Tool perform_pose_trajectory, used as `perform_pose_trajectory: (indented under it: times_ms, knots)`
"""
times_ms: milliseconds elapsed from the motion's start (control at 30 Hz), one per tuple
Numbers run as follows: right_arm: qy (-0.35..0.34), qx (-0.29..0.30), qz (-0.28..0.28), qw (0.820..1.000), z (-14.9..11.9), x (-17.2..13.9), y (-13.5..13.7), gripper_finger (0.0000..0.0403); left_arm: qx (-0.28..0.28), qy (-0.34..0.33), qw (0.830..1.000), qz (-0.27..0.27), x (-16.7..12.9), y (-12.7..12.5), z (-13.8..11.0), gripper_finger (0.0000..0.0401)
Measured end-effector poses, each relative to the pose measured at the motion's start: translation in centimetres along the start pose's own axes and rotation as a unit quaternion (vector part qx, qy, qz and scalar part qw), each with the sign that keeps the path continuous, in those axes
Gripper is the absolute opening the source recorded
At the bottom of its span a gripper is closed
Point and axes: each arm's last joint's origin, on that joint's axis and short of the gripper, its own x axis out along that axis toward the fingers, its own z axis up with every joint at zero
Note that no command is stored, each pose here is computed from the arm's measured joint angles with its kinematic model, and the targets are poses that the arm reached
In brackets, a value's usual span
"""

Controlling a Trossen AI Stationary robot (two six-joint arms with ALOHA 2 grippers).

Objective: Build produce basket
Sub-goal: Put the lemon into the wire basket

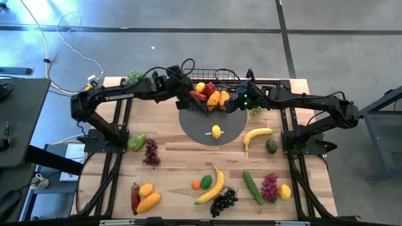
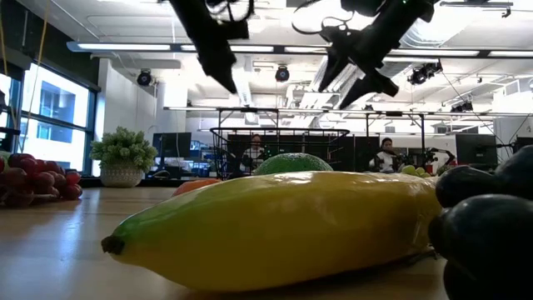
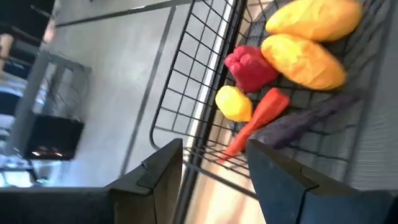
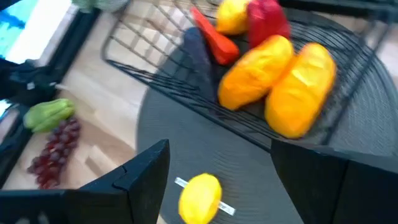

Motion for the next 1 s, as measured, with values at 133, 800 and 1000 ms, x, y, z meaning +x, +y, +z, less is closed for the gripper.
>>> perform_pose_trajectory:
  times_ms: [133,800,1000]
  knots:
    - [-0.012,-0.025,0.034,0.999,-0.2,-0.1,1.0,0.0261,-0.037,-0.007,0.999,-0.031,-2.4,0.2,-0.6,0.0170]
    - [-0.006,0.044,0.090,0.995,-4.7,-0.1,5.7,0.0261,-0.162,0.009,0.967,-0.197,-8.5,-2.0,-6.7,0.0170]
    - [0.004,0.062,0.101,0.993,-5.7,1.2,6.7,0.0261,-0.178,0.017,0.958,-0.226,-8.8,-3.2,-7.1,0.0170]
